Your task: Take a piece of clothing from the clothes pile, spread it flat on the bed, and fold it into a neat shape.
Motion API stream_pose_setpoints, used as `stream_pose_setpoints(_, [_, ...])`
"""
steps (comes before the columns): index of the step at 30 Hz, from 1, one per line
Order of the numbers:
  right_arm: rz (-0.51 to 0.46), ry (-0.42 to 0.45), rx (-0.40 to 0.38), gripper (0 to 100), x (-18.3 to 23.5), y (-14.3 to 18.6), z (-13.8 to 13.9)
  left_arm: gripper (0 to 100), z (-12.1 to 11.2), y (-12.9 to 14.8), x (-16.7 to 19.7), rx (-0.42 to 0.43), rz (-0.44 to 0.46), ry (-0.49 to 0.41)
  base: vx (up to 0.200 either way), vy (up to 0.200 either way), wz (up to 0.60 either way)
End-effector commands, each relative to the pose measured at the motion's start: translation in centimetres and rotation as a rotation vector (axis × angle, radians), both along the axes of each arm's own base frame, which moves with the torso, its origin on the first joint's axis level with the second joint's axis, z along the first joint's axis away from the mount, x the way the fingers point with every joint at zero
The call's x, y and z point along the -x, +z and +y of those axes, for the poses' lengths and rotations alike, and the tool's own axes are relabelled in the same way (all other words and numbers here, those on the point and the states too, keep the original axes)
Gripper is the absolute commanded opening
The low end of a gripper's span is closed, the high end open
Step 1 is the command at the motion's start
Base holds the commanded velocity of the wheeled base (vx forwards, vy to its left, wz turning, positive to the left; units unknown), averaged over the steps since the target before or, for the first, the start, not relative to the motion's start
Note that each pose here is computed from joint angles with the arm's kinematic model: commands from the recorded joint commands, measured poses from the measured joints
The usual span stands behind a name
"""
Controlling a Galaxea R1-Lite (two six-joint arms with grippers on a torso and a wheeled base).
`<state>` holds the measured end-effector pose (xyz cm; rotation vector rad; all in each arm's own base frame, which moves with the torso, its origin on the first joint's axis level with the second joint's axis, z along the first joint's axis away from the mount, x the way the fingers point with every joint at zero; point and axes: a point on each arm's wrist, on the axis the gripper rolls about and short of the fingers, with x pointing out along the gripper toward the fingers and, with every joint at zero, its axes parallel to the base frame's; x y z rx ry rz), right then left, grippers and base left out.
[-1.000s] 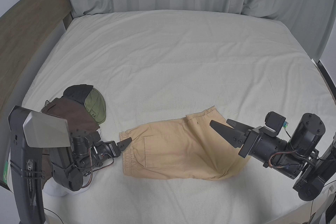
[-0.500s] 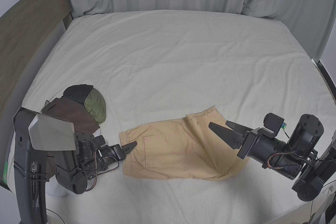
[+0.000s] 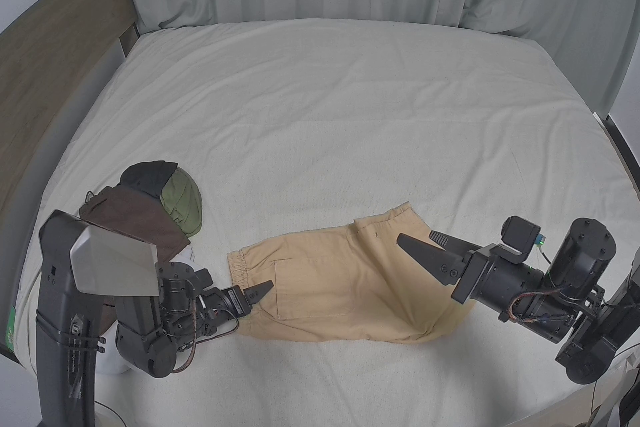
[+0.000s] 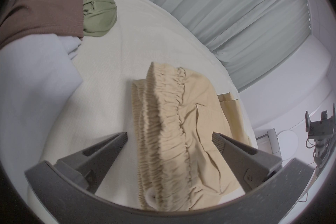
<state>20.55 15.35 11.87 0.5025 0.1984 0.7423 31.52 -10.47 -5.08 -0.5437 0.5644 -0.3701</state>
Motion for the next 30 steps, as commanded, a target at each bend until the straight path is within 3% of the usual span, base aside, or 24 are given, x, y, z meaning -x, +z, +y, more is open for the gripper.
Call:
stream_pose_setpoints(1, [0.002,0.001,0.001,100,0.00,-0.04,0.02,100,-0.64,-0.12,0.21,0.014,0.012,-0.014,0.000,0.000,0.00])
stream_pose_setpoints(18, [0.003,0.001,0.002,100,-0.02,-0.07,0.03,100,-1.41,-0.05,0.31,0.056,0.030,-0.011,0.000,0.000,0.00])
stream_pose_setpoints(19, [0.000,0.001,0.000,100,0.00,-0.02,0.02,0,-1.40,-0.06,0.34,0.055,0.031,-0.010,0.000,0.000,0.00])
stream_pose_setpoints(30, [0.003,-0.004,0.002,100,-0.09,-0.07,-0.06,0,-1.24,0.49,0.61,0.056,0.027,-0.007,0.000,0.000,0.00])
